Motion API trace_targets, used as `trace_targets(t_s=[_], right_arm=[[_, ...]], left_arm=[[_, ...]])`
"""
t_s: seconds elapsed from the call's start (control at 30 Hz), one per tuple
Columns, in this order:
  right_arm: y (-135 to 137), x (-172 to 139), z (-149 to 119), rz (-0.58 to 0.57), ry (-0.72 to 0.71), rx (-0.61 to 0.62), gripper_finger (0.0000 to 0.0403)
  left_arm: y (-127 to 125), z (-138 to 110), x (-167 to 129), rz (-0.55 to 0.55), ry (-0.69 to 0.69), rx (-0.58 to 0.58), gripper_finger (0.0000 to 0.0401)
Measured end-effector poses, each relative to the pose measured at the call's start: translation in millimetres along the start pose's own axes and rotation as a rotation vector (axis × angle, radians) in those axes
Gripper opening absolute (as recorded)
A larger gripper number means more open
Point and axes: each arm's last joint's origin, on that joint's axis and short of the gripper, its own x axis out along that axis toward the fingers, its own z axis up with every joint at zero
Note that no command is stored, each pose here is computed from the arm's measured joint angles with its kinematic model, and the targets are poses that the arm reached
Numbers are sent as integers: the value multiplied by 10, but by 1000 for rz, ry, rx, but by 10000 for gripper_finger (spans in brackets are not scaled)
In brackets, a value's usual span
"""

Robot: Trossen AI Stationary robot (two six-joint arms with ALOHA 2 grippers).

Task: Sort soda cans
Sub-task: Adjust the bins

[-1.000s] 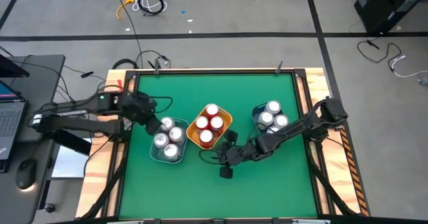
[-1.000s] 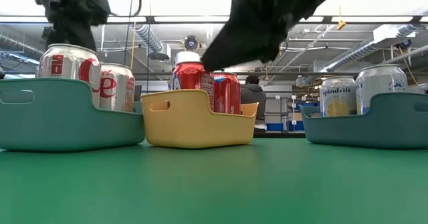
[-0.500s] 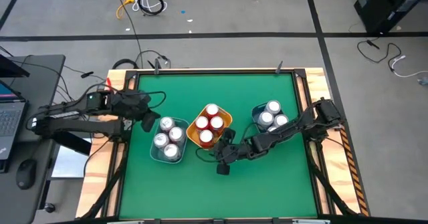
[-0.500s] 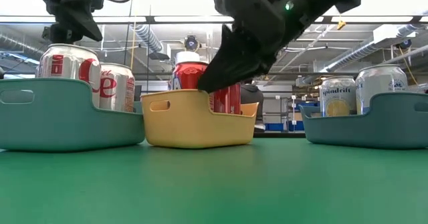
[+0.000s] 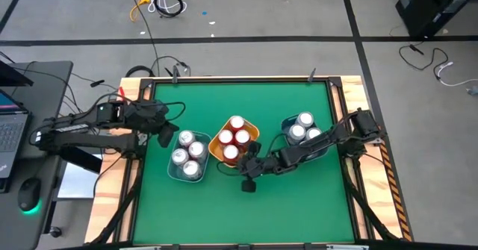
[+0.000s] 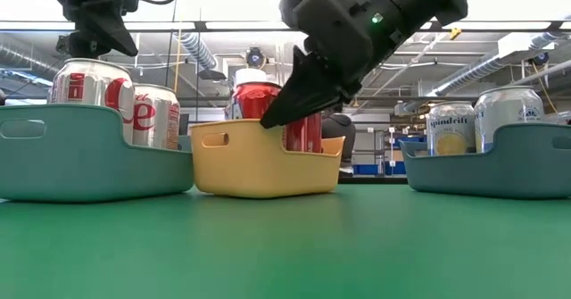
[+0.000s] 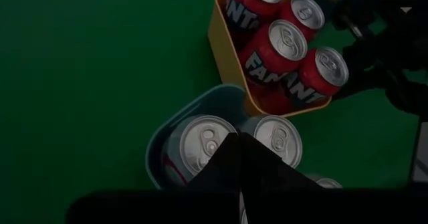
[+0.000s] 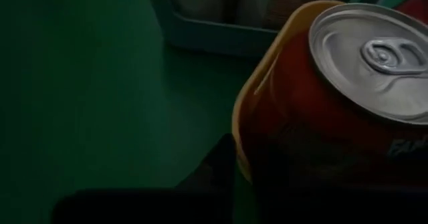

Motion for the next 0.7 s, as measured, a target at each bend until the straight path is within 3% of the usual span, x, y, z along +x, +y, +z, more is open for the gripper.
trace_targets(t_s=[0.13,0.3,0.7], right_arm=[[1,-35,-5,32,30,-21,7],[21,-54,-34,115,82,-63,23],[61,-413,-15,282,190,-229,8]], left_arm=[[-2,-2,-1,-9,5,26,0],[-9,-6,-1,-32,20,61,0],[-25,9,0,-58,9,130,0]])
